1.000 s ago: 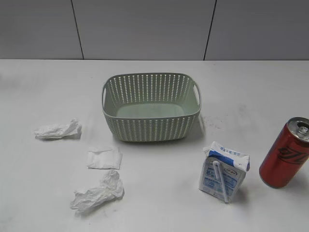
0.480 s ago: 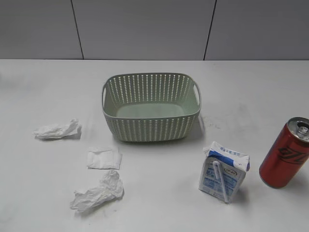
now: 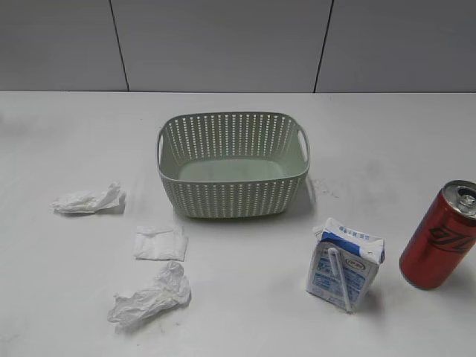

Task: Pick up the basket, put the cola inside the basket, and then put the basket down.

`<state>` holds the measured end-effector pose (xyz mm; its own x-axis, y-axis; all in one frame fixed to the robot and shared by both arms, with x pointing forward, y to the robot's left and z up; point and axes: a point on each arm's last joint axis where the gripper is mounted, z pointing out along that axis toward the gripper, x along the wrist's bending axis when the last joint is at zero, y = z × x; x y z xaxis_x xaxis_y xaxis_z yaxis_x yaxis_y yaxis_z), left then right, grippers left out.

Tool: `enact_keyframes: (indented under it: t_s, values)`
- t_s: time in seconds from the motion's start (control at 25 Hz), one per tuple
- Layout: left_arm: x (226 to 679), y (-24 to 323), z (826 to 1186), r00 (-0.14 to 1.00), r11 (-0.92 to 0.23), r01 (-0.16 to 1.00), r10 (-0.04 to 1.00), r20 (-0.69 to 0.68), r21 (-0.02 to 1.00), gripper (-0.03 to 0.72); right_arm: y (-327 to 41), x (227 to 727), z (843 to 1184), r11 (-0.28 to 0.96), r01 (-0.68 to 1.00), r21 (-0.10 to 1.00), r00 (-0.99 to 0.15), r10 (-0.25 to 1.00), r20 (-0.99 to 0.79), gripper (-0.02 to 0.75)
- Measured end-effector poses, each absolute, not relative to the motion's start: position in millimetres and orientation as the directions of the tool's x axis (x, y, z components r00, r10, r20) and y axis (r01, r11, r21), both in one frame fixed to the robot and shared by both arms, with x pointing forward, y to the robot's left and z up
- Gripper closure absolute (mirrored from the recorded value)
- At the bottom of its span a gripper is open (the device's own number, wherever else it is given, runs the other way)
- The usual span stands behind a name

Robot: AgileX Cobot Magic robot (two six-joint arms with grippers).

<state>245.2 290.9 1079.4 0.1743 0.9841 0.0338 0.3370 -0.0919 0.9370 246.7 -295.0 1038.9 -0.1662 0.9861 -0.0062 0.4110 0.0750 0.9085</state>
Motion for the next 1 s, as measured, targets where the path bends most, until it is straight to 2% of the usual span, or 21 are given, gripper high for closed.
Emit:
enact_keyframes:
  t_s: [0.2,0.44,0.72,1.0]
  values:
    - [276.4,287.9,1102.9,0.174,-0.039,0.303,0.985,-0.015,0.952,0.032,-295.0,246.7,1038.9,0.075,0.411,0.909,-0.166,0.986,-0.006,0.166]
    - [341.2,281.7,1126.7,0.177,0.019,0.437,0.978,-0.107,0.899,0.036,-294.9,246.6,1038.9,0.074,0.411,0.909,-0.167,0.986,-0.005,0.166]
    - [434.4,276.9,1156.0,0.164,0.023,0.549,0.977,-0.135,0.835,0.061,-294.9,246.6,1038.9,0.074,0.411,0.909,-0.167,0.986,-0.005,0.166]
    - [517.4,263.9,1153.7,0.183,0.033,0.728,0.953,-0.241,0.684,0.083,-294.9,246.6,1038.9,0.074,0.411,0.909,-0.167,0.986,-0.005,0.166]
